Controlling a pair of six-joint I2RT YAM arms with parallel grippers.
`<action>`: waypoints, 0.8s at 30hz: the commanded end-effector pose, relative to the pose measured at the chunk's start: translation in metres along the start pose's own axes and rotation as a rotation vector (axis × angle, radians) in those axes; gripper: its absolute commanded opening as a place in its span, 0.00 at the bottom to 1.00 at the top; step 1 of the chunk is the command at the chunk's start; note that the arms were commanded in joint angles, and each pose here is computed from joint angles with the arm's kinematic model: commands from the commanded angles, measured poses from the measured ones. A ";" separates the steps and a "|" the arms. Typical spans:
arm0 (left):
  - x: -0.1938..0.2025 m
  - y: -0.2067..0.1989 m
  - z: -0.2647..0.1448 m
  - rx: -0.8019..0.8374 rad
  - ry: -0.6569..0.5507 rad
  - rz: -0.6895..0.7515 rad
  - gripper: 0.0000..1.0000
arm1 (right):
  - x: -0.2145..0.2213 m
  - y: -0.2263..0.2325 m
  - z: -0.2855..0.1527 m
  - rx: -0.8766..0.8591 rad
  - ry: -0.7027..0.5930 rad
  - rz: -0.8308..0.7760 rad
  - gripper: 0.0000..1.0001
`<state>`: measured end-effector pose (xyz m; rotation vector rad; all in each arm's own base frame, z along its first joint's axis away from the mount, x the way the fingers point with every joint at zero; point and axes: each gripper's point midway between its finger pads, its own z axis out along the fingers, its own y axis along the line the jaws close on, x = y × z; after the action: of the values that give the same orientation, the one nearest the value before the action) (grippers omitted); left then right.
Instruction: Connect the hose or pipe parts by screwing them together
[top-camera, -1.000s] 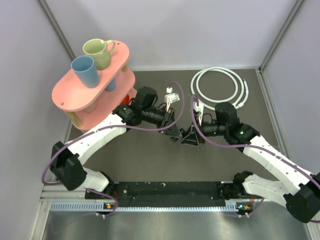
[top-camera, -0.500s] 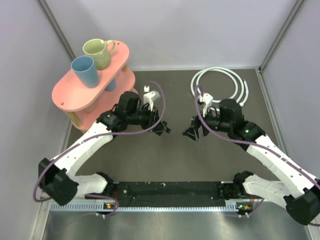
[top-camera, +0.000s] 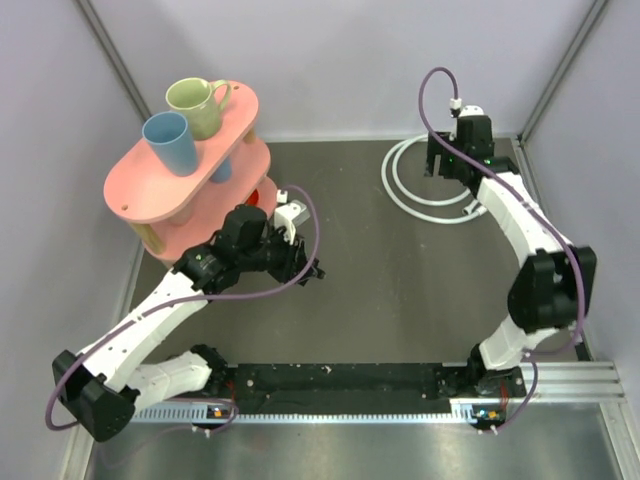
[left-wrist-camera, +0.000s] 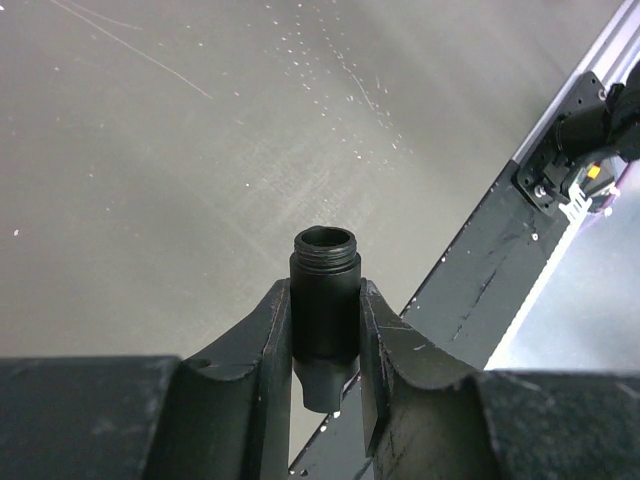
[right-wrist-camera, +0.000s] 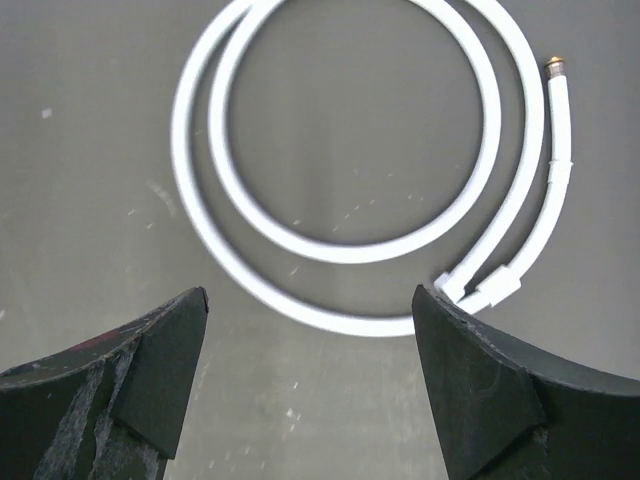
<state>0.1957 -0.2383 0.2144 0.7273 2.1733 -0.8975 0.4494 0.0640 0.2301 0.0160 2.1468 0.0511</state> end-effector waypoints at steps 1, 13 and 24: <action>-0.008 -0.015 -0.006 0.052 -0.047 0.079 0.00 | -0.006 -0.041 0.041 0.132 0.040 0.052 0.82; -0.001 -0.020 -0.012 0.076 -0.059 0.086 0.00 | 0.002 -0.076 0.103 0.188 0.146 0.030 0.82; -0.002 -0.028 -0.016 0.109 -0.076 0.088 0.00 | 0.041 -0.080 0.145 0.243 0.230 0.157 0.80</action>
<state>0.1706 -0.2383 0.2128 0.8141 2.1415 -0.9510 0.5408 -0.0068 0.1149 0.2332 2.3869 -0.1228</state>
